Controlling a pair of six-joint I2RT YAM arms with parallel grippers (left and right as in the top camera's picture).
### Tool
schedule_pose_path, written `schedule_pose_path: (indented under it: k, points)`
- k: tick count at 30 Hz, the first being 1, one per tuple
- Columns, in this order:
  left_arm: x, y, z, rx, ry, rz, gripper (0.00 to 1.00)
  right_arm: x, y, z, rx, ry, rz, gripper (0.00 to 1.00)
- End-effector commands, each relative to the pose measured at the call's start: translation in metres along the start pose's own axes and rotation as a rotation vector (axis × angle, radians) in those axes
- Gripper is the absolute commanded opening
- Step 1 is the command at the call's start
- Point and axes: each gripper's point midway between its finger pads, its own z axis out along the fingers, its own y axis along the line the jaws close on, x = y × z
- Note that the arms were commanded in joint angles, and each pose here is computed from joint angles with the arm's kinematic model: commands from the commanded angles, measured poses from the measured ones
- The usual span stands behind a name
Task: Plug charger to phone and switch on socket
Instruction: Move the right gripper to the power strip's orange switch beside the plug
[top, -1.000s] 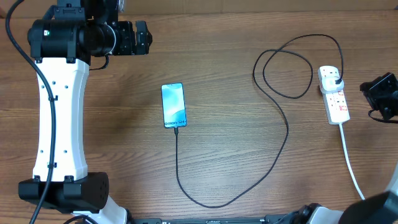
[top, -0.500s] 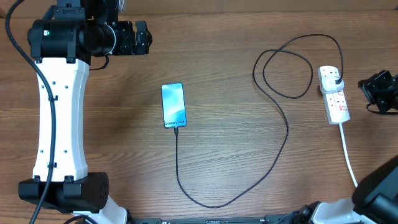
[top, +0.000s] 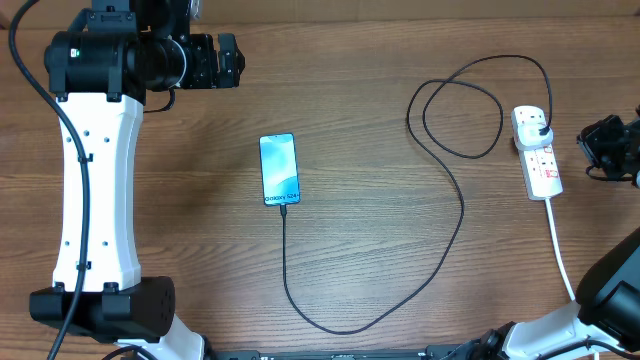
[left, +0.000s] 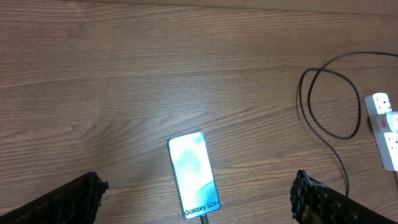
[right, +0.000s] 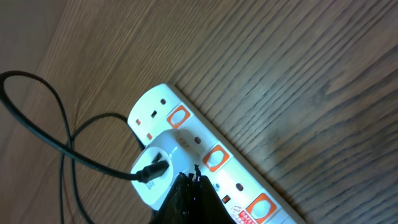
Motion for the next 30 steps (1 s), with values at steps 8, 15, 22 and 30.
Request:
schedule_pose_path:
  k: [8, 15, 22, 30]
  points:
    - [-0.003, -0.001, -0.006, 0.007, -0.017, 0.017, 1.00, 0.000, -0.020, 0.028, 0.049, 0.027, 0.011, 0.04]
    - [-0.003, -0.001, -0.006, 0.007, -0.017, 0.017, 0.99, 0.015, -0.025, 0.049, 0.020, 0.094, 0.022, 0.04]
    - [-0.003, -0.001, -0.006, 0.007, -0.017, 0.017, 0.99, 0.022, -0.028, 0.061, 0.005, 0.126, 0.014, 0.04]
    - [-0.003, -0.001, -0.006, 0.007, -0.017, 0.017, 1.00, 0.022, -0.022, 0.063, -0.038, 0.130, -0.028, 0.04]
